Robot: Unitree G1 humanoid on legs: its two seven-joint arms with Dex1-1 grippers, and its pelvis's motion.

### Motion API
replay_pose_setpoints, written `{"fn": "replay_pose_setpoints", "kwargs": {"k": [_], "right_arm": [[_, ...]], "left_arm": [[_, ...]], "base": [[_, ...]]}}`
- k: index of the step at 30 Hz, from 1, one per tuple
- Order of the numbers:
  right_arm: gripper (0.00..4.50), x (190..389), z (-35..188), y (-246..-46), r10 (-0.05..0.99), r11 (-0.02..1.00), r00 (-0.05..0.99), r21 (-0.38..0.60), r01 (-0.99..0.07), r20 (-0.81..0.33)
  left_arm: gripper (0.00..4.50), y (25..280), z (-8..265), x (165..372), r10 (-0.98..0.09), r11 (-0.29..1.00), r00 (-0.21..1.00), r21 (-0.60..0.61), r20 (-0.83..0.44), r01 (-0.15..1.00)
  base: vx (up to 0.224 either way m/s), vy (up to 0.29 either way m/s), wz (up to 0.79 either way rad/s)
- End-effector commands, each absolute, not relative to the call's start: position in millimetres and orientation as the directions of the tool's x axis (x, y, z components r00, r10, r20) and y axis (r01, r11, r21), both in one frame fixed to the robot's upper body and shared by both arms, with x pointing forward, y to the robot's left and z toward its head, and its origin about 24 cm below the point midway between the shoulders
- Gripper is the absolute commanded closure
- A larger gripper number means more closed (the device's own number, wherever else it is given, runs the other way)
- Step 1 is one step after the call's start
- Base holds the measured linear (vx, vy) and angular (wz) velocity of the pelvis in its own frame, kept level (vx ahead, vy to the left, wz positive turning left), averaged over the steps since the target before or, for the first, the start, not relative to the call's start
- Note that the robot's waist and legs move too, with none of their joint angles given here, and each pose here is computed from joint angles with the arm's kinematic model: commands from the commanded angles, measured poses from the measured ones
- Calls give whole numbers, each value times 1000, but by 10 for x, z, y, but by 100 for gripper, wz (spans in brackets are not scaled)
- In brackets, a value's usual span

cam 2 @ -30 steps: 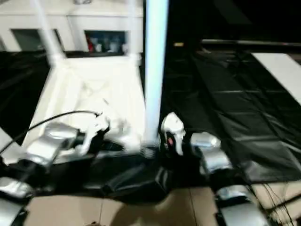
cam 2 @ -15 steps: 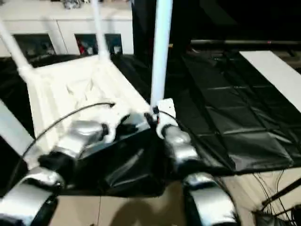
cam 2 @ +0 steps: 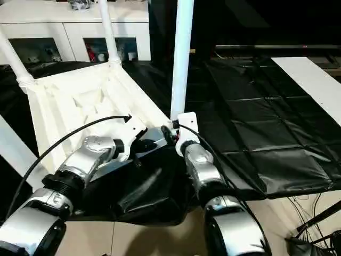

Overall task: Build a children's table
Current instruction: Rotate leg to tighten

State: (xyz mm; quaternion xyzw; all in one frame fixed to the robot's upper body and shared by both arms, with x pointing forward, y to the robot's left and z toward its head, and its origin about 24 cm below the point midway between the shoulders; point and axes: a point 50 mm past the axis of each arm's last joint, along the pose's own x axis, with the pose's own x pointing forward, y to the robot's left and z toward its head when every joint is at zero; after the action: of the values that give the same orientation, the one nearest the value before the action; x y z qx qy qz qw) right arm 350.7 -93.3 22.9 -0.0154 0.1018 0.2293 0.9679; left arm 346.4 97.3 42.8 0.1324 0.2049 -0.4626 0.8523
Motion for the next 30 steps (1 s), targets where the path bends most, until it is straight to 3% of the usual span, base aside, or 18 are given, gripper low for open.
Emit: {"fn": "replay_pose_setpoints", "kwargs": {"k": [1, 6, 7, 8, 10, 17, 23, 30], "right_arm": [[25, 3507, 368, -778, 558, 825, 818, -15, -565, -143], [7, 3406, 425, -1109, 748, 611, 629, -152, -777, -212], [7, 3402, 426, -1115, 751, 607, 626, -152, -780, -213], [7, 3342, 439, -1221, 800, 531, 554, -157, -833, -231], [7, 3289, 465, -1297, 840, 471, 491, -137, -871, -231], [7, 3108, 518, -1467, 916, 274, 288, -91, -957, -279], [7, 3042, 490, -1501, 929, 205, 209, -45, -978, -306], [72, 3062, 486, -1507, 925, 211, 208, -27, -977, -319]], "left_arm": [[450, 941, 372, 3400, -770, 498, 446, 9, -456, 867], [450, 1088, 402, 3360, -810, 427, 376, -12, -450, 904], [450, 1090, 403, 3357, -812, 422, 372, -14, -450, 906], [450, 1128, 431, 3288, -856, 332, 282, -43, -433, 942], [450, 1169, 449, 3219, -882, 249, 193, -76, -430, 966], [450, 1372, 476, 3111, -881, 136, 51, -149, -471, 979], [450, 1453, 485, 3089, -875, 126, 28, -171, -483, 977], [450, 1453, 489, 3087, -876, 138, 41, -169, -481, 976]], "base": [[0, 0, 0], [0, 0, 0], [0, 0, 0], [0, 0, 0], [0, 0, 0], [0, 0, 0], [0, 0, 0], [0, 0, 0]]}}
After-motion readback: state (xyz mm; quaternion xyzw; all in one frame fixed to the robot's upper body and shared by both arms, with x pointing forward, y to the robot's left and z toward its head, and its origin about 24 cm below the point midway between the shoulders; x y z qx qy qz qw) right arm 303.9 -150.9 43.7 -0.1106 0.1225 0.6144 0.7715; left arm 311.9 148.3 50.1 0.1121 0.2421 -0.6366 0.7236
